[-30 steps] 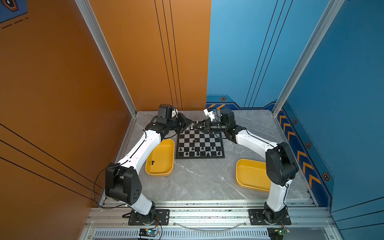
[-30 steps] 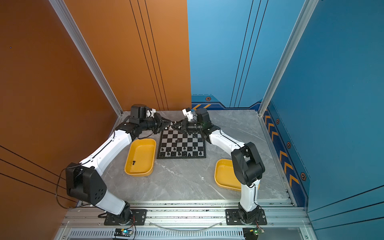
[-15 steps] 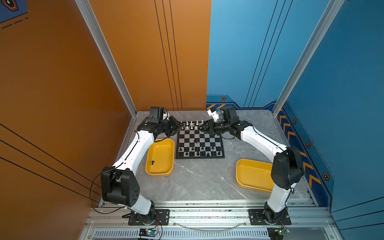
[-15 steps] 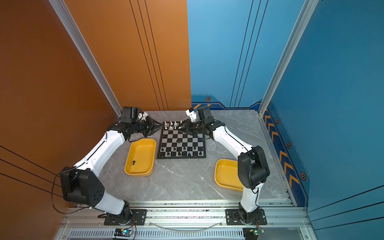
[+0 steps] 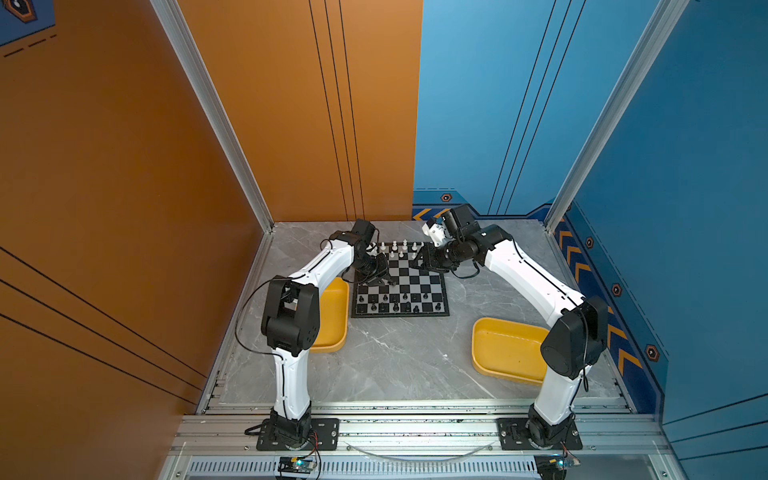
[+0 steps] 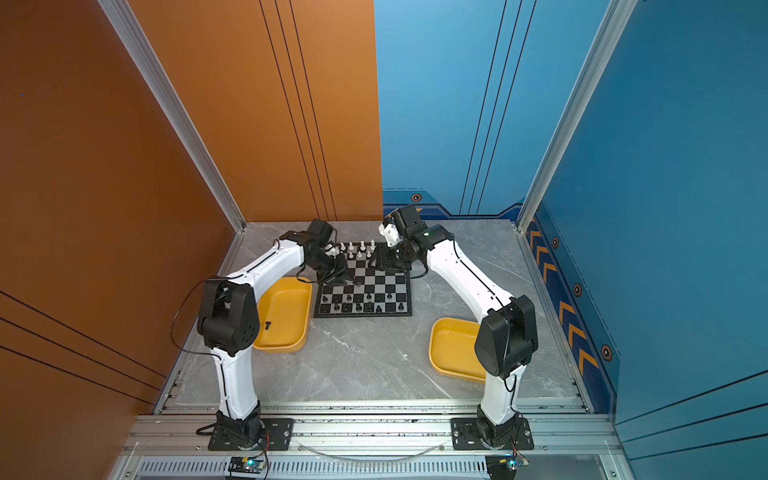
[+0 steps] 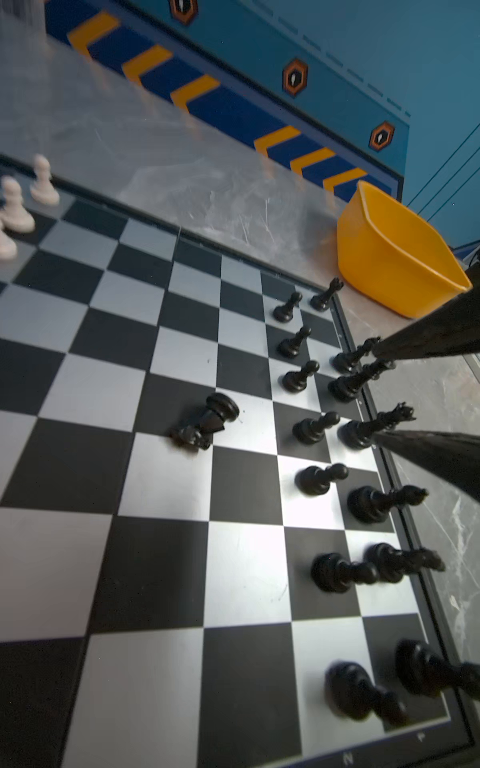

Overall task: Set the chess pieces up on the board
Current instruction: 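Lower the left gripper over the board center near a black knight, then close the left gripper on the black knight while the right gripper draws back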

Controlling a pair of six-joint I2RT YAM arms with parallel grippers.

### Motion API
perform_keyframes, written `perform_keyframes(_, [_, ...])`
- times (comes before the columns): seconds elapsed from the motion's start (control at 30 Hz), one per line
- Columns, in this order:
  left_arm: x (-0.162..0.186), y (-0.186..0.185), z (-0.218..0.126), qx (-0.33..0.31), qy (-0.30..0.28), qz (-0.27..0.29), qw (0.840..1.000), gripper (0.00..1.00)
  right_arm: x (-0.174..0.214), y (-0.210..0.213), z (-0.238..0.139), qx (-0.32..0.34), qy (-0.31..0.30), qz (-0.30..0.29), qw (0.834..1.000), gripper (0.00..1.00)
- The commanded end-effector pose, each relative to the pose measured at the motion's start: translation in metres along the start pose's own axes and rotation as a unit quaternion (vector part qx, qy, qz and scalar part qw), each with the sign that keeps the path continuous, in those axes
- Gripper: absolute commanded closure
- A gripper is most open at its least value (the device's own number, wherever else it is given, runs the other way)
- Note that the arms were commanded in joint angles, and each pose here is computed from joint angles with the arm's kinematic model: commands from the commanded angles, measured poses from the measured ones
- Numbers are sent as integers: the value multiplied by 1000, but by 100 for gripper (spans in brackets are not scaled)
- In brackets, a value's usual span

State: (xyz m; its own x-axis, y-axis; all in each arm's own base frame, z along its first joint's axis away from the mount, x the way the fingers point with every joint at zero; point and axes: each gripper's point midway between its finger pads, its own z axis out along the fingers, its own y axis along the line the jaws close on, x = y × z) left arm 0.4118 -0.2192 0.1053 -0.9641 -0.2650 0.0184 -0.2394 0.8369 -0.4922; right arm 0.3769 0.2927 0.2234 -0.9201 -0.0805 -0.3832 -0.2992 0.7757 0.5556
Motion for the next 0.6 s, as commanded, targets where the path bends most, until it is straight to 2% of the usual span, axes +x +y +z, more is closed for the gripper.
perform_keyframes(0.0, [-2, 15, 1, -60, 0, 22, 998, 67, 14, -21, 6, 39, 27, 3, 999, 59])
perform_keyframes(0.3, [-33, 19, 18, -89, -29, 3, 996, 64, 13, -31, 0, 49, 20, 11, 999, 59])
perform_keyframes(0.57, [-40, 22, 41, -117, -21, -8, 993, 62, 10, -49, -17, 53, 4, 30, 998, 55])
